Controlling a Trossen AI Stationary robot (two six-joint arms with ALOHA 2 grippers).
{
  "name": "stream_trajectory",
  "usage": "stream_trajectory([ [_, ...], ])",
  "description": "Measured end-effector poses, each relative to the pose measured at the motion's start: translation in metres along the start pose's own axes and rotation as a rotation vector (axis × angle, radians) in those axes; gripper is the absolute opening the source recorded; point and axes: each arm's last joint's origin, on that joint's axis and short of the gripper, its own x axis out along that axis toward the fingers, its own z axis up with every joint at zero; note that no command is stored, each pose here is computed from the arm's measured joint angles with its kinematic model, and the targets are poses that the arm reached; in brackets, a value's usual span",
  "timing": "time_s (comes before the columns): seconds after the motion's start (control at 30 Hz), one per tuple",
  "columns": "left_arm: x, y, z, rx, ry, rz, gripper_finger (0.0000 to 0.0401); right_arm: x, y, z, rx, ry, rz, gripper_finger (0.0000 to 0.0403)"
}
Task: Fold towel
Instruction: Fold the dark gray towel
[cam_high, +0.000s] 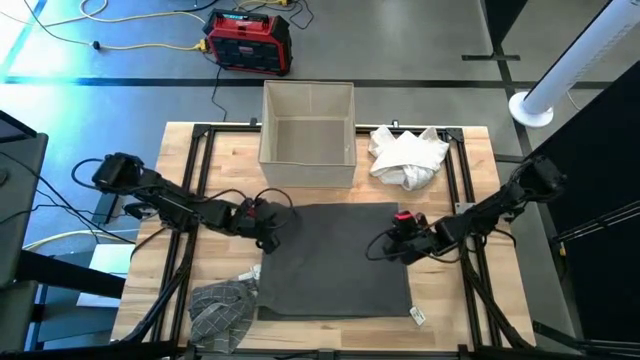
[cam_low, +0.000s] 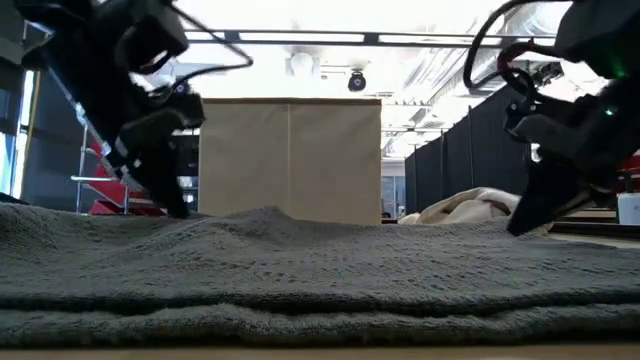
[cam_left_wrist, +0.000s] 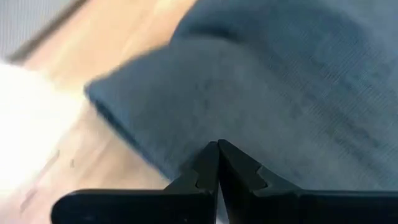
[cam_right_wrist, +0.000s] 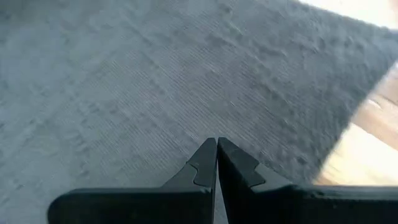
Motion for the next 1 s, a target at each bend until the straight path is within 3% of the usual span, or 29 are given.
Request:
stream_trajectory([
  [0.13, 0.001, 0.008, -0.014, -0.058, 0.058, 0.062, 0.0000, -0.002, -0.007, -0.005, -0.006, 0.043, -0.061, 0.0000],
  [0.3, -0.001, 0.008, -0.021, -0.097, 0.059, 0.067, 0.0000, -0.006, -0.012, -0.009, 0.001, 0.058, -0.105, 0.0000],
  [0.43, -0.009, 0.000, -0.012, -0.109, 0.067, 0.013, 0.0000, -0.018, -0.005, -0.004, -0.025, 0.090, -0.091, 0.0000],
  [0.57, -0.029, -0.015, 0.009, -0.103, 0.053, -0.090, 0.0000, -0.045, 0.013, 0.011, -0.063, 0.090, -0.067, 0.0000],
  [0.7, -0.050, -0.033, 0.024, -0.040, 0.024, -0.218, 0.0000, -0.074, 0.037, 0.032, -0.187, 0.080, 0.002, 0.0000],
  [0.83, -0.064, -0.042, 0.028, 0.042, 0.004, -0.283, 0.0000, -0.094, 0.047, 0.059, -0.287, 0.068, -0.032, 0.0002],
  [1.0, -0.079, -0.039, 0.031, 0.070, 0.023, -0.375, 0.0000, -0.105, 0.040, 0.101, -0.291, 0.241, -0.081, 0.0022],
])
